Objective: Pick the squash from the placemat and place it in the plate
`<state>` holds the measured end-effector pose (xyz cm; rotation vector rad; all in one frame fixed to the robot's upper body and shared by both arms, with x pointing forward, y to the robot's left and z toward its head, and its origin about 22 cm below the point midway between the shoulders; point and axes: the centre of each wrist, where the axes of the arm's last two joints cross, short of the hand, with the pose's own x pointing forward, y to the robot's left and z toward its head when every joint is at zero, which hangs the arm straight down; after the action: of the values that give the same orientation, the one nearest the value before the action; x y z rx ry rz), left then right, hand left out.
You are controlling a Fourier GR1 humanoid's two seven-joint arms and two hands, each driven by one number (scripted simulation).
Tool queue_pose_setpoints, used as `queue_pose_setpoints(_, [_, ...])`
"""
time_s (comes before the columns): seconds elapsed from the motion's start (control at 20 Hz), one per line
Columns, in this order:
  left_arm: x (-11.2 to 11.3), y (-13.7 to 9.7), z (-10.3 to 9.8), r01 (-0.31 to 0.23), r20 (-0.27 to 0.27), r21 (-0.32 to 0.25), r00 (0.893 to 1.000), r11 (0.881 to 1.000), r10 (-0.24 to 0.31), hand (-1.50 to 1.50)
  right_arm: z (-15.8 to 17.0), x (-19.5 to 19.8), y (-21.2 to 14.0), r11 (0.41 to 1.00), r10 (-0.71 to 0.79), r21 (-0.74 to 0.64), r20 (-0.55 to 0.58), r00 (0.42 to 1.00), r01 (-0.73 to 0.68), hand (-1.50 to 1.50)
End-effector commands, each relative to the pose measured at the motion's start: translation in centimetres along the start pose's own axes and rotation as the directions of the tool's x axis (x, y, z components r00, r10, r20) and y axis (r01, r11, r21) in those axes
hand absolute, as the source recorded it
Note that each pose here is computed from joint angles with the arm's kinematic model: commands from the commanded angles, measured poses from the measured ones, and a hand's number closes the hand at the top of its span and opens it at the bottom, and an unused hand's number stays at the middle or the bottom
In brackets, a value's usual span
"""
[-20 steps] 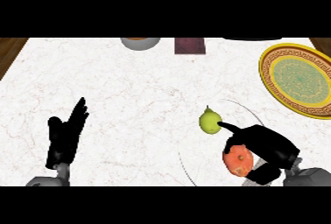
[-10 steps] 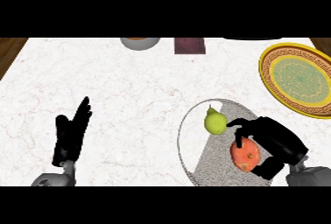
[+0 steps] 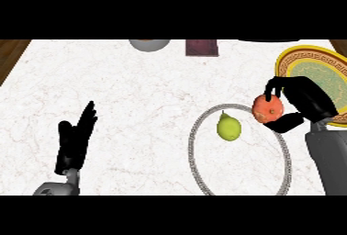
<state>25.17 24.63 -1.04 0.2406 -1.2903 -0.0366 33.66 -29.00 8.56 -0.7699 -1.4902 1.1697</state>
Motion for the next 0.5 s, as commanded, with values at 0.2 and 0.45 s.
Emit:
queue_pose_setpoints(0.2, [-0.7, 0.6, 0.1, 0.015, -0.004, 0.001, 1.000, 1.000, -0.015, 0.00, -0.2, -0.8, -5.6, 0.925, -0.054, -0.381, -0.089, 0.995, 0.016, 1.50])
queue_pose_setpoints(0.45, [0.3, -0.5, 0.3, -0.010, -0.007, 0.010, 1.000, 1.000, 0.010, 0.00, 1.3, -2.0, -9.7, 0.901, -0.080, -0.434, -0.174, 0.982, -0.003, 1.50])
